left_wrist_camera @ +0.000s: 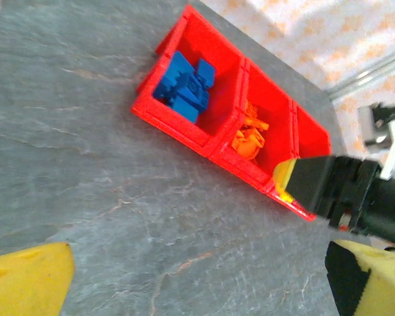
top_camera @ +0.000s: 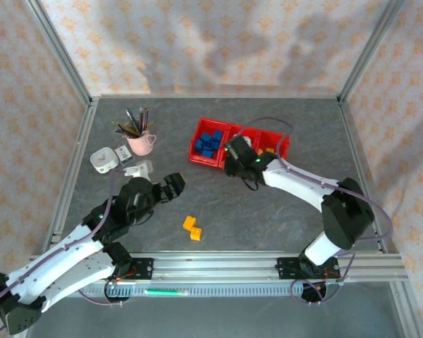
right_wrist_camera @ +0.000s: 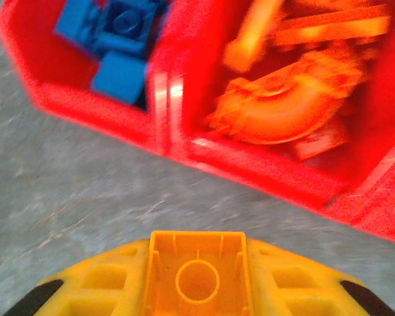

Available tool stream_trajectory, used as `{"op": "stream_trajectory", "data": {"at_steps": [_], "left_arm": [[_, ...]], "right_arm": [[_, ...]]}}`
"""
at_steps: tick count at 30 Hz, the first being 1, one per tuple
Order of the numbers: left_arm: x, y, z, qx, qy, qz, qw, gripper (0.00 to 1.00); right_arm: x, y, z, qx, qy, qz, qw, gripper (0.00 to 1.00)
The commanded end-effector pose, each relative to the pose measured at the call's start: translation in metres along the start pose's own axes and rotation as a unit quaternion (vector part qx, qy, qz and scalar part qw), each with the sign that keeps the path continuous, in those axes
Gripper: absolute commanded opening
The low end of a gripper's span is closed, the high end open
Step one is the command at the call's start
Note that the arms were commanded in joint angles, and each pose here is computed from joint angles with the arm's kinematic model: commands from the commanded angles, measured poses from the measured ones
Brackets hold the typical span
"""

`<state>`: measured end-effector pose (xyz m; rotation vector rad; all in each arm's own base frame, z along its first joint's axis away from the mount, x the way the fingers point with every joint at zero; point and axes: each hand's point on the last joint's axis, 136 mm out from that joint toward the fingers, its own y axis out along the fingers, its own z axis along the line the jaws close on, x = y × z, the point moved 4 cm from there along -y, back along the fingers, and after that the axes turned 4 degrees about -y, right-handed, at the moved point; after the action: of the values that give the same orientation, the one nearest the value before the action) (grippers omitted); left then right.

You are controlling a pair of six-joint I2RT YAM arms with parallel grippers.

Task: Sort the legos into containers by color
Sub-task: Place the lego in the container.

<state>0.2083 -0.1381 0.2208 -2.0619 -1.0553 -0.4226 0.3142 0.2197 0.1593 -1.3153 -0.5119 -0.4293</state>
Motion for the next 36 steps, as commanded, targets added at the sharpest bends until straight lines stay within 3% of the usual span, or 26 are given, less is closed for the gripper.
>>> {"op": "stream_trajectory", "data": {"at_steps": [1,8,17,26,36], "left_arm": [[0.009,0.009,-0.041,-0.081,0.031,0.004,0.996,0.99],[0.004,0.038,-0.067,-0.112,0.056,0.031,0.992,0.99],[-0.001,0.058,-0.075,-0.112,0.071,0.048,0.99,0.99],[-0.001,0.058,-0.067,-0.095,0.077,0.043,0.992,0.99],[0.004,0.047,-0.06,-0.083,0.072,0.025,0.994,0.99]], "right_arm": [[0.012,-0.01,-0.037,-0.044,0.034,-0.024,0.998,0.26],[0.042,-0.003,-0.111,-0.116,0.099,-0.053,0.987,0.27],[0.071,0.037,-0.14,-0.138,0.107,-0.046,0.984,0.32],[0.08,0.046,-0.141,-0.132,0.101,-0.043,0.985,0.51],[0.064,0.005,-0.096,-0.077,0.069,-0.055,0.993,0.57]]}}
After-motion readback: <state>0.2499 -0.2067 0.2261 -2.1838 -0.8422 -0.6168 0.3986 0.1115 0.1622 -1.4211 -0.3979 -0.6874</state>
